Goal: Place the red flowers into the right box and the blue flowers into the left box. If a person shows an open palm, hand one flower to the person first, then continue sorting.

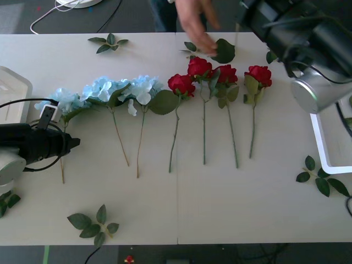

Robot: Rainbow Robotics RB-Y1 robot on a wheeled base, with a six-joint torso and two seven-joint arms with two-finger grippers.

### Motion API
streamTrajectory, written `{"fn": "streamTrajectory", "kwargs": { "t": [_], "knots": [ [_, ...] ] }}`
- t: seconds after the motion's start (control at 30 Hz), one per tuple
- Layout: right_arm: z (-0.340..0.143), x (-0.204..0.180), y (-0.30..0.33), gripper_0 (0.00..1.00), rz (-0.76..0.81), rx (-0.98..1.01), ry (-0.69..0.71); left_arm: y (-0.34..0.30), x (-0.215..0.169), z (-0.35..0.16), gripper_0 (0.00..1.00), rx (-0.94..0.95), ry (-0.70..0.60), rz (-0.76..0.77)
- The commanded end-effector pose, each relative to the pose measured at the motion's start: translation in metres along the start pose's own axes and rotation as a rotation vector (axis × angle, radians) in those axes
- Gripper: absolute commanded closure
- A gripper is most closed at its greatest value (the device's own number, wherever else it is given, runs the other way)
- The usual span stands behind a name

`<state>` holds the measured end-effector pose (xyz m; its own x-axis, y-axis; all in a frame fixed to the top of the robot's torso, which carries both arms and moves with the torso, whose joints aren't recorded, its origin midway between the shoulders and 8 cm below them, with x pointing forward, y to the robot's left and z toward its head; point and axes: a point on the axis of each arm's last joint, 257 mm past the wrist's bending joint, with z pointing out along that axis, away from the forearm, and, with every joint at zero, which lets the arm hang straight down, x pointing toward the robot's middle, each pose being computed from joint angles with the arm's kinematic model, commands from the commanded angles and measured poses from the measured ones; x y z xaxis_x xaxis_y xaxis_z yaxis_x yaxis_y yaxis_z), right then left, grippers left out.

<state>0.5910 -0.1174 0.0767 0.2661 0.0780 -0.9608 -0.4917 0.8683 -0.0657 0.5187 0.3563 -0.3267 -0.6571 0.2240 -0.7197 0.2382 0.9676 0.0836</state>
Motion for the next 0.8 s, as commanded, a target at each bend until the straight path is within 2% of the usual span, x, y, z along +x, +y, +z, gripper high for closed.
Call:
{"fn": "streamTrajectory", "kwargs": {
  "t": [0.03,0.6,0.63,0.7,0.73,0.8],
  "knots": [
    [0.0185,-0.0465,0.0434,1.0,-0.033,-0.067,-0.107,0.0014,-0.0249,-0.0019,0.16,-0.002,-0.041,-0.011],
    [0.0284,-0.0398,0.0525,0.99,-0.039,-0.065,-0.106,0.0014,-0.0249,-0.0019,0.16,-0.002,-0.041,-0.011],
    [0.0283,-0.0404,0.0531,0.9,-0.036,-0.067,-0.107,0.0014,-0.0249,-0.0019,0.16,-0.002,-0.041,-0.011],
    [0.0284,-0.0398,0.0526,0.16,-0.034,-0.066,-0.106,0.0014,-0.0249,-0.0019,0.16,-0.002,-0.041,-0.011],
    [0.0284,-0.0402,0.0528,0.0,-0.034,-0.066,-0.107,0.0014,-0.0249,-0.0019,0.16,-0.002,-0.041,-0.011],
    [0.0285,-0.0392,0.0533,0.0,-0.033,-0.067,-0.105,0.0014,-0.0249,-0.0019,0.16,-0.002,-0.041,-0.011]
  ]
}}
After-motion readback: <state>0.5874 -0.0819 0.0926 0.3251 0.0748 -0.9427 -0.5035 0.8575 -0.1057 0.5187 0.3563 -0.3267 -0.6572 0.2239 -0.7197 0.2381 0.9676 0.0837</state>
